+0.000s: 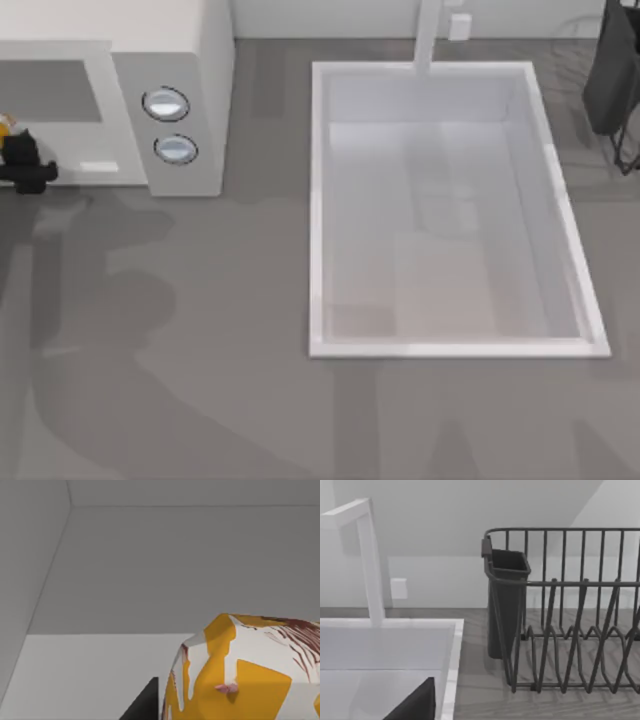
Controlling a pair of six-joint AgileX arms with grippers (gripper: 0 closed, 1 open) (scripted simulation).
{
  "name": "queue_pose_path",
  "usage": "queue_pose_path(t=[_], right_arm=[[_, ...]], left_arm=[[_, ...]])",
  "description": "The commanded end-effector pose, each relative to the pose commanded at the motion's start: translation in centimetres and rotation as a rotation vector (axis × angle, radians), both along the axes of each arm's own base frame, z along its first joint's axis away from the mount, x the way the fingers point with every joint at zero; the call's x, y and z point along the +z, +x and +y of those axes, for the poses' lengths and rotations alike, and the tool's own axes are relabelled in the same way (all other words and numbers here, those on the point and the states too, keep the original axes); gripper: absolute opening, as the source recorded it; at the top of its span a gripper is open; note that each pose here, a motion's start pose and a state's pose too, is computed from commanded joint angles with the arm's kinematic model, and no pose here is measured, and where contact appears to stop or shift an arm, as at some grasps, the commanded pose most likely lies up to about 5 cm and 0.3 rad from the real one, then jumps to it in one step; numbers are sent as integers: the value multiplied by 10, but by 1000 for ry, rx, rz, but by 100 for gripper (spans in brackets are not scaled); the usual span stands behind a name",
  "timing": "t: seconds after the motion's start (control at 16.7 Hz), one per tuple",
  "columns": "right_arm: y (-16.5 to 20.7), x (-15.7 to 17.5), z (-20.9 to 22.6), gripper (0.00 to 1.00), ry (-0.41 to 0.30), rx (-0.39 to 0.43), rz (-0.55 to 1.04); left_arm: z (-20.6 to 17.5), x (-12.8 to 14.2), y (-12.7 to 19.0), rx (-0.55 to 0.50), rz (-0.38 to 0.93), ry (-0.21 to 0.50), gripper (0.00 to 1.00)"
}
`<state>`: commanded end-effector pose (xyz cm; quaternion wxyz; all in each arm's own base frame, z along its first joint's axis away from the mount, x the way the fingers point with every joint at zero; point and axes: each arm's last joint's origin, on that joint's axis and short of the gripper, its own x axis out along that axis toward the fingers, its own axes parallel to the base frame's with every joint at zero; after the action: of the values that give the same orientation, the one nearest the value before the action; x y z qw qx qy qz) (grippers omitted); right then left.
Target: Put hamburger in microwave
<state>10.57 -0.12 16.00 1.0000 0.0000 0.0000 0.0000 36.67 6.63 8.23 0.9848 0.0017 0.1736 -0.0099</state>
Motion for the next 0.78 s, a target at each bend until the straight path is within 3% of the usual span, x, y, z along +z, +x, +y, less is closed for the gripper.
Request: queue_pose_path(t=[0.36,0.78], right_arm=[[0,0,0,100,0,0,0],[0,0,0,100,0,0,0]], left_arm=[[-2,-2,16,-10,1,4,0],[2,-8,94,-1,-15,6,0]])
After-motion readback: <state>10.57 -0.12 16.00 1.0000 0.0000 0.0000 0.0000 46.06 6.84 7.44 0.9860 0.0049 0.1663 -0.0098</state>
